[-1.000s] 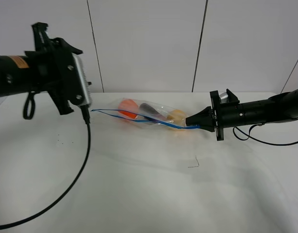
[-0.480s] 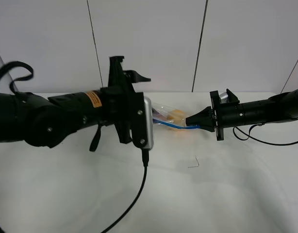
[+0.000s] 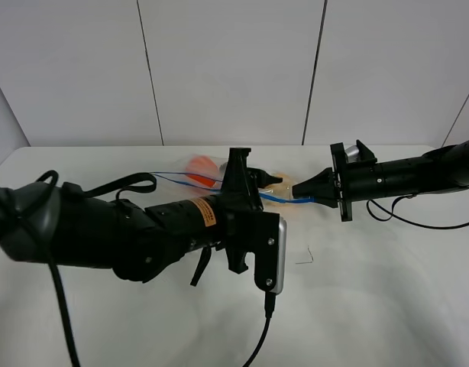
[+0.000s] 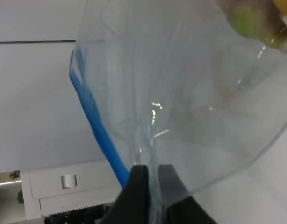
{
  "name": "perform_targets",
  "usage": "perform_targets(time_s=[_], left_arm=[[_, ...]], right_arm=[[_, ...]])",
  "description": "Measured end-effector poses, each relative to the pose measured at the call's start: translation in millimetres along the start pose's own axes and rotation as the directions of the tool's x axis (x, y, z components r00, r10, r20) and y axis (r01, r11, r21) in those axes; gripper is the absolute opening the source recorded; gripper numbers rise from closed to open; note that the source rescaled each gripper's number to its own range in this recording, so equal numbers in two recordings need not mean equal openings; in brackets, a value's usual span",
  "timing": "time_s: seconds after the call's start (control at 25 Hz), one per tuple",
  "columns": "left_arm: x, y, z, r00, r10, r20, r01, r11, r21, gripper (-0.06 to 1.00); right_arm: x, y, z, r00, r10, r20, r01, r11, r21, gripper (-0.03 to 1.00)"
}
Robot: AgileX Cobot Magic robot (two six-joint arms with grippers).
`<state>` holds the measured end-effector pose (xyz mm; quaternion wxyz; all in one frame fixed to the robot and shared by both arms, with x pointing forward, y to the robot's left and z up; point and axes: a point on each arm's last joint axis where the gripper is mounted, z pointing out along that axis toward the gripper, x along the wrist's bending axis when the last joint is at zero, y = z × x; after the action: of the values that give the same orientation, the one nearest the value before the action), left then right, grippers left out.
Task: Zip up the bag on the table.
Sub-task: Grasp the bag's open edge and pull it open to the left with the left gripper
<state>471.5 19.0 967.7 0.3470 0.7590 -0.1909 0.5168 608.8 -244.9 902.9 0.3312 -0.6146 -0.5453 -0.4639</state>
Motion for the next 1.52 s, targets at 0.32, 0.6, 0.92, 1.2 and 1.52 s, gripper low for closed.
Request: perform_targets(time_s=[0.32,0.6,0.92,1.2,1.52], left_arm=[[-16,-8,21,0.999,-0.034,-0.009,0.035,0.999,0.032,0.99],[-29,-13,46,0.999,-0.039,-0.027,0.040,0.998,0.037,0.99],[-32,-21,58,0.996,-0.054,-0.067,0.058,0.997,0.057,0.99],[-29,-30,58,0.995,-0.059,-0.079,0.065,0.995,0.077,0.69],[-29,-29,58,0.995,-0.058,-0.078,0.064,0.995,0.075,0.55]], right_arm=[[0,0,0,1.000,0.000,0.000,0.000,1.000,0.000,0.00],[0,0,0,1.000,0.000,0.000,0.000,1.000,0.000,0.00],[0,0,0,1.000,0.000,0.000,0.000,1.000,0.000,0.00],[0,0,0,1.000,0.000,0.000,0.000,1.000,0.000,0.00],[0,0,0,1.000,0.000,0.000,0.000,1.000,0.000,0.00]])
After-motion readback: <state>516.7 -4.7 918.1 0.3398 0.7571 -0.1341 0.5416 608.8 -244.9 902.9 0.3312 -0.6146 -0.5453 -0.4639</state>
